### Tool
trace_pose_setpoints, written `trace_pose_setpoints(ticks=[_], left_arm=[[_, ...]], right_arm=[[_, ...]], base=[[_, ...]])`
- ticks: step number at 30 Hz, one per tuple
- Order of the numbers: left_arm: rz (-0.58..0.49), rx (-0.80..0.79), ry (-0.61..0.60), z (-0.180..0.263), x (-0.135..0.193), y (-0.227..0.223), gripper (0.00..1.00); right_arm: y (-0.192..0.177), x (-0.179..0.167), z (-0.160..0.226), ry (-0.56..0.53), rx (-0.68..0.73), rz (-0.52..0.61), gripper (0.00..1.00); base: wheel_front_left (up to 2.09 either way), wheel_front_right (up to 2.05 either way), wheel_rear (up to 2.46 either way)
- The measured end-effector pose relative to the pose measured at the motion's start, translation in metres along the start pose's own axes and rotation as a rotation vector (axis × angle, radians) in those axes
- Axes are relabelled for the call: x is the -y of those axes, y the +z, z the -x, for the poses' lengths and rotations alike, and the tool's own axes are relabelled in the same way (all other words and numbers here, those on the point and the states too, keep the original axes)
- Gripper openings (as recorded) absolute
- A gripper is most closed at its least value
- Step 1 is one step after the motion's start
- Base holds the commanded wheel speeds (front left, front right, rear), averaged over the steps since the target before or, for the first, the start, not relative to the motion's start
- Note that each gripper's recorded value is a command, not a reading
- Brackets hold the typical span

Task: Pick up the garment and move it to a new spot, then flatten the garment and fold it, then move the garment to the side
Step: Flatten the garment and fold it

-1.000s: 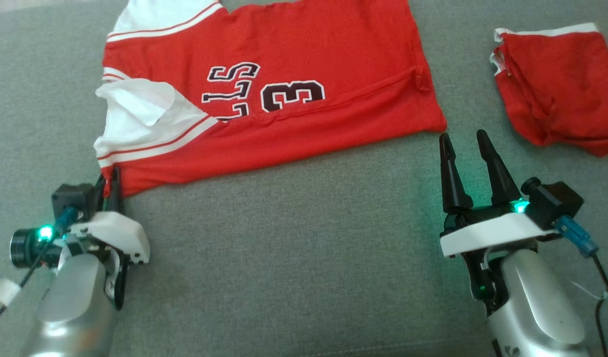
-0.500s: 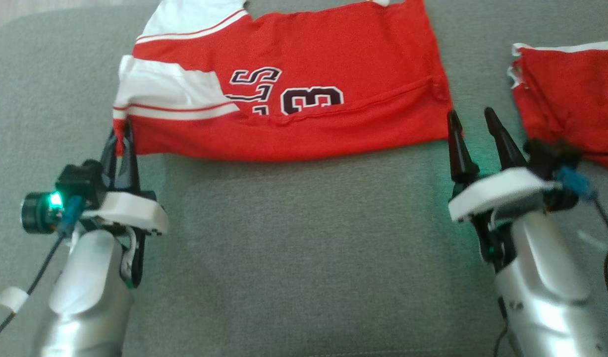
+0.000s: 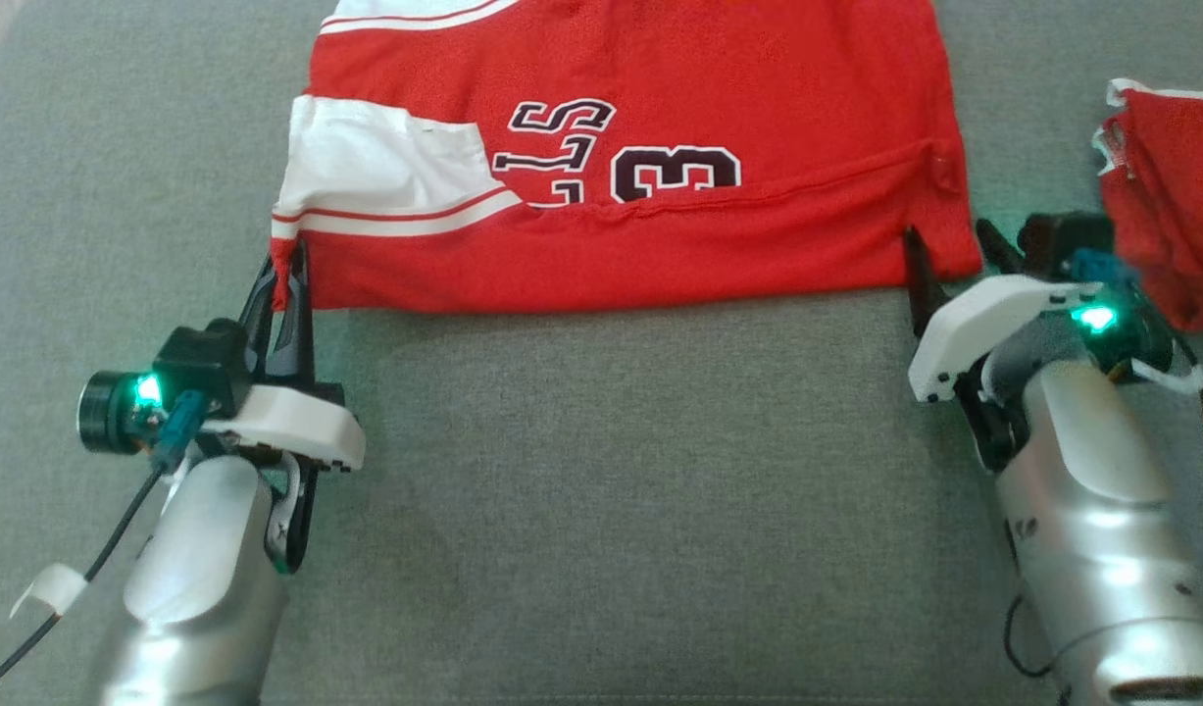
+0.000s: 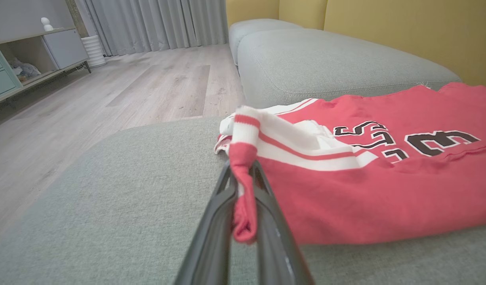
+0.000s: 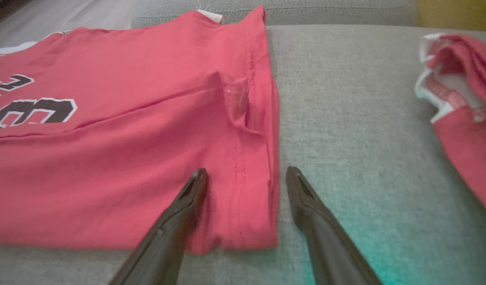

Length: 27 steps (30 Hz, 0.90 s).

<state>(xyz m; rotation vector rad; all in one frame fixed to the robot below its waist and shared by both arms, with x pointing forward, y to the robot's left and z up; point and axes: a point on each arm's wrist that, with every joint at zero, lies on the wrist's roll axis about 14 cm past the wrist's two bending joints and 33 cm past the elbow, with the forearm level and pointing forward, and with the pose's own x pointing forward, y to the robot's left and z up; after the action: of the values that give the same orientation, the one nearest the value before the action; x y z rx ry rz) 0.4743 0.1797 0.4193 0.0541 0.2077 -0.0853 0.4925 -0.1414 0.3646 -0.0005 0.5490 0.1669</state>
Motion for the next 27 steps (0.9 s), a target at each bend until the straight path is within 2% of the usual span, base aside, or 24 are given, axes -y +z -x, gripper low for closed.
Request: trace_pose_setpoints(ticks=[1,2,3,4,11,17,27], left_arm=[[0.0,-0.001,0.002,0.0,-0.001,0.0,0.0],[-0.001,-0.001,0.004,0.001,-0.002,0.0,0.0],[-0.001,0.0,0.005,0.001,-0.002,0.0,0.0],[-0.002,0.002,0.005,0.001,-0.002,0.001,0.0],[-0.016,-0.013,-0.003,0.009,-0.001,0.002,0.0],[-0.038,-0.1,-0.037,0.04,0.007,-0.023,0.0],[-0.045,-0.176,-0.105,0.082,0.029,-0.039,0.0]], right_arm=[[0.001,0.0,-0.002,0.0,-0.006,0.012,0.97],[0.001,0.0,-0.003,0.001,-0.009,0.019,0.62],[0.001,0.0,-0.003,0.001,-0.012,0.024,0.15],[0.001,0.0,-0.003,0.0,-0.011,0.033,0.0],[0.004,0.009,0.014,-0.032,0.036,0.015,0.0],[-0.013,0.019,0.045,-0.069,0.033,0.001,0.0],[-0.033,0.032,0.093,-0.123,0.02,-0.044,0.0]], base=[[0.0,0.0,0.0],[0.0,0.0,0.0],[0.0,0.0,0.0],[0.0,0.0,0.0],[0.0,0.0,0.0],[0.0,0.0,0.0],[0.0,0.0,0.0]])
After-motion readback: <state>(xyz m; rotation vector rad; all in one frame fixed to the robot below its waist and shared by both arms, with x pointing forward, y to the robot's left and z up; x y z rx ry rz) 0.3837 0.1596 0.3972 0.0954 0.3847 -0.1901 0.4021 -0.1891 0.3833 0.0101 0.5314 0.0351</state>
